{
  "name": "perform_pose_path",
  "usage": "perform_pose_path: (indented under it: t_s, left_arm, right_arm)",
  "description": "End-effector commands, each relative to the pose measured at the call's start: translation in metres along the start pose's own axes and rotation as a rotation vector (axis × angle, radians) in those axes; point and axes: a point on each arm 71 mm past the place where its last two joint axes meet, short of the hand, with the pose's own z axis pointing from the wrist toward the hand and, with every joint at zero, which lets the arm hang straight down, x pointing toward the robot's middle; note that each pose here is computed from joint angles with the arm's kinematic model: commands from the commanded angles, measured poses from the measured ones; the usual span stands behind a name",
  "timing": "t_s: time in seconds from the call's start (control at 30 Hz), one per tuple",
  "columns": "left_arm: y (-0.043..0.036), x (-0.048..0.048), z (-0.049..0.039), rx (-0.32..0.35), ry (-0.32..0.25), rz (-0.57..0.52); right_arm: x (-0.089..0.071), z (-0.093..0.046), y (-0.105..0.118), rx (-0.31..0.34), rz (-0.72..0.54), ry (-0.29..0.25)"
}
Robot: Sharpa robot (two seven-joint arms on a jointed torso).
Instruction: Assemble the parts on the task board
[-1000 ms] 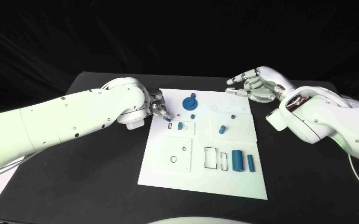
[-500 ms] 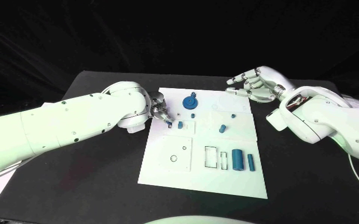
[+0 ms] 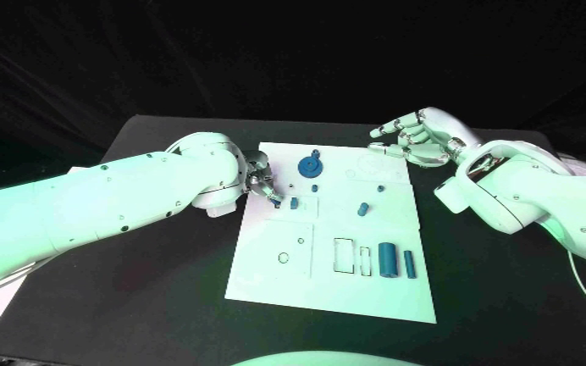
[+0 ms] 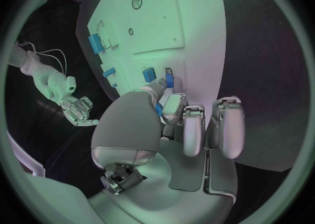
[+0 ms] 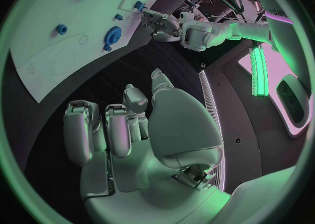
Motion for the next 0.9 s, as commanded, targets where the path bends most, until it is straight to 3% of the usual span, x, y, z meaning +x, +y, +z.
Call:
perform_pose_path:
  t_s: [0.03, 0.9]
  left_arm:
    - [0.0046, 0.0065, 0.0025, -0.032, 0.031, 0.041]
    - [0.0039, 0.0140, 0.0008, -0.029, 0.063, 0.068]
  right_arm:
    - [0.0017, -0.0001, 0.0011, -0.011, 0.000, 0.015]
    - [0.0023, -0.0001, 0.0002, -0.010, 0.001, 0.017]
